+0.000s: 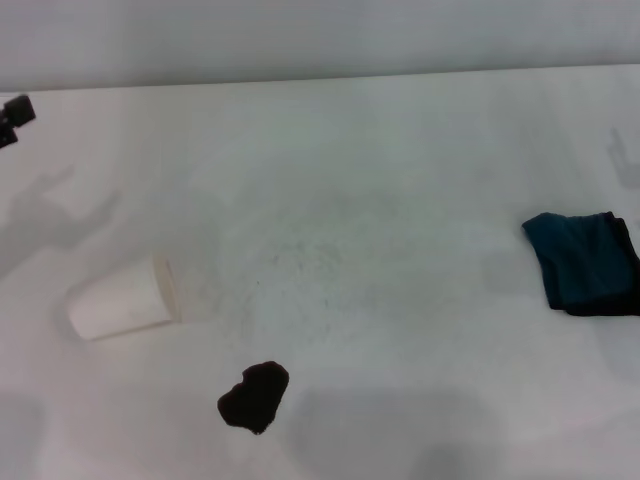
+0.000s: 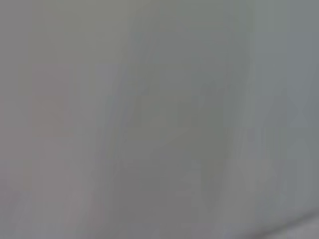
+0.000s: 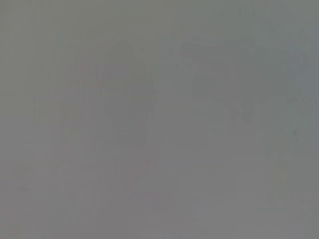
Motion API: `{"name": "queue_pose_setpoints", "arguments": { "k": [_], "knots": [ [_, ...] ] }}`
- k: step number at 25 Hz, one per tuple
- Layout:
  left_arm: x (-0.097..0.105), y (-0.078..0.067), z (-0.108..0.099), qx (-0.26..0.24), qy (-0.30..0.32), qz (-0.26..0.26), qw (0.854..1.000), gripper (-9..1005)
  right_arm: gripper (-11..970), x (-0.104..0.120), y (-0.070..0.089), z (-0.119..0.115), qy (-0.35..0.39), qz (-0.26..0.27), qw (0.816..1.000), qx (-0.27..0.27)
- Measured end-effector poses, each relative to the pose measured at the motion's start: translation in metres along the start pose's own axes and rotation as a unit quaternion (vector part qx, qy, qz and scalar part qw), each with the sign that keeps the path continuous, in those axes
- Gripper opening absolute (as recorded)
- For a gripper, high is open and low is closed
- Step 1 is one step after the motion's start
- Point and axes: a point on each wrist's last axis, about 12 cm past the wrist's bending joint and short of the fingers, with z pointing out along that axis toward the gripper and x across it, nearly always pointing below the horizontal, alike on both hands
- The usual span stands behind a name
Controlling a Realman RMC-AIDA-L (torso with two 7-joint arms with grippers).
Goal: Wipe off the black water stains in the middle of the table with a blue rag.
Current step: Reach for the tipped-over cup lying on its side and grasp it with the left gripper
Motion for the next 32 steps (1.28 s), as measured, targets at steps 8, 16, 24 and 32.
{"name": "queue_pose_setpoints", "arguments": {
  "k": [8,16,24,32],
  "knots": [
    [-0.046,-0.002,-0.016,0.077,0.151,0.027,0.985,828,667,0.002,0.012,-0.006,-0.010,0.049,0.999,-0.008],
    [-0.064,-0.001,-0.008,0.131,0.290,0.084,0.944,828,667,0.004,0.014,-0.013,-0.012,0.091,0.996,-0.008],
    [-0.072,-0.011,0.019,0.199,0.376,0.188,0.885,829,668,0.007,0.022,-0.026,-0.023,0.114,0.993,-0.013],
    [-0.057,-0.019,0.037,0.192,0.417,0.241,0.855,829,666,0.011,0.023,-0.044,-0.027,0.127,0.992,-0.007]
  ]
}}
